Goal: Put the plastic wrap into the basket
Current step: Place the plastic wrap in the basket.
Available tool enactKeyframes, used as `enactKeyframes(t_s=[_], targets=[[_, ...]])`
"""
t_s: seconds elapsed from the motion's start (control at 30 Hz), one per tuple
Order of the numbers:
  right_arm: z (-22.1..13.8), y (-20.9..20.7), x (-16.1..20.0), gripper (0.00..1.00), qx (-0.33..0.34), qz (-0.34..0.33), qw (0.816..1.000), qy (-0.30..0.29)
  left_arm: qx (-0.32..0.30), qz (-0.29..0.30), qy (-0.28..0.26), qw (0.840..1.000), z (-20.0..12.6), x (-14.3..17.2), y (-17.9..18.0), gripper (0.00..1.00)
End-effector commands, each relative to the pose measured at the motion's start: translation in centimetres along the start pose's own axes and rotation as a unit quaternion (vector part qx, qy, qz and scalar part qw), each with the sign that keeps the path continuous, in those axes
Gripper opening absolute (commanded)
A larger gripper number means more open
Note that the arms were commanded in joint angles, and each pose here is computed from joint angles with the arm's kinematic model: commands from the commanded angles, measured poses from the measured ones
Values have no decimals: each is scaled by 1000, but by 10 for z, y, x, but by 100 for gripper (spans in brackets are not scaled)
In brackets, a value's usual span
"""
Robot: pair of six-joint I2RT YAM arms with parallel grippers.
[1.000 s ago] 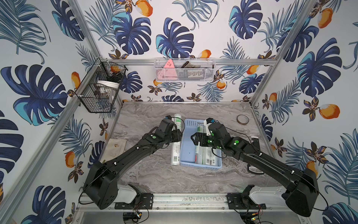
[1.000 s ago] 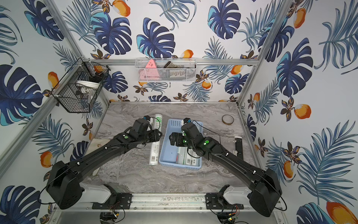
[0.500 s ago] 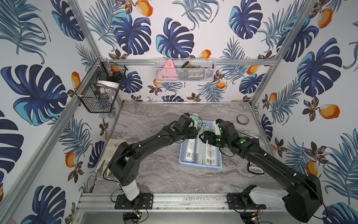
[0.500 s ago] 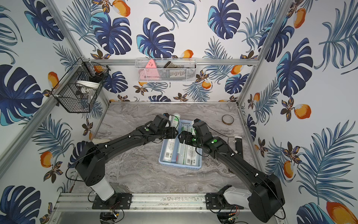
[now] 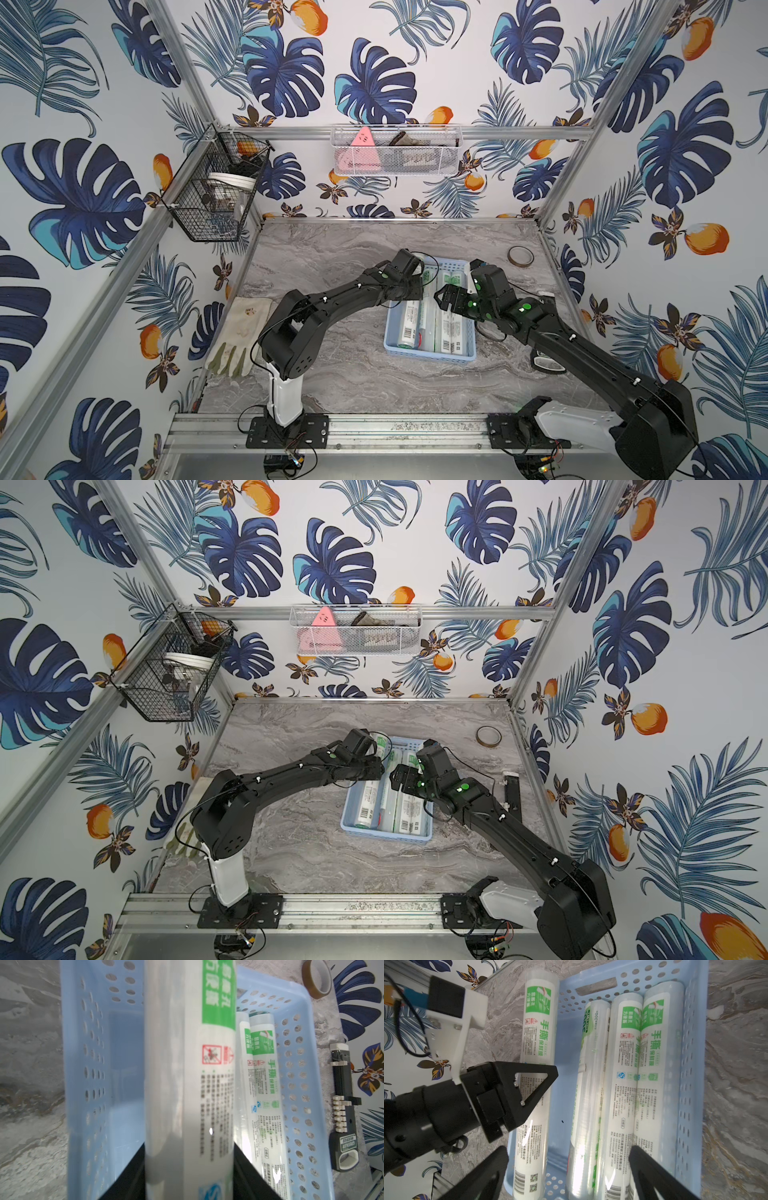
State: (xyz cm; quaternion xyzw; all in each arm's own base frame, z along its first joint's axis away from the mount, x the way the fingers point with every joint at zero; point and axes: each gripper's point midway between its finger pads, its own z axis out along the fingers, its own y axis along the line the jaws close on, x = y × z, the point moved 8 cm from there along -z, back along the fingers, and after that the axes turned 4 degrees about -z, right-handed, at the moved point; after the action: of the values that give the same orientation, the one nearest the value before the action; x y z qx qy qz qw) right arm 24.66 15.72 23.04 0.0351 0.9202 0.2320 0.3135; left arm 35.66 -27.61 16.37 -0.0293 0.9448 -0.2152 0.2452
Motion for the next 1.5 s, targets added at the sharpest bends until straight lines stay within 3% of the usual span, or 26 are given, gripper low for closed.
enactKeyframes(t_s=[0.0,0.87,1.47], targets=[[1,-3,0,95,16,2,1000,-3,14,-9,-16,1000,2,-3,-4,21],[34,-11,17,95,21,22,998,48,-12,-13,39,999,42,17,11,29],[34,-9,16,95,14,23,998,49,-14,-17,51,998,42,18,10,51]])
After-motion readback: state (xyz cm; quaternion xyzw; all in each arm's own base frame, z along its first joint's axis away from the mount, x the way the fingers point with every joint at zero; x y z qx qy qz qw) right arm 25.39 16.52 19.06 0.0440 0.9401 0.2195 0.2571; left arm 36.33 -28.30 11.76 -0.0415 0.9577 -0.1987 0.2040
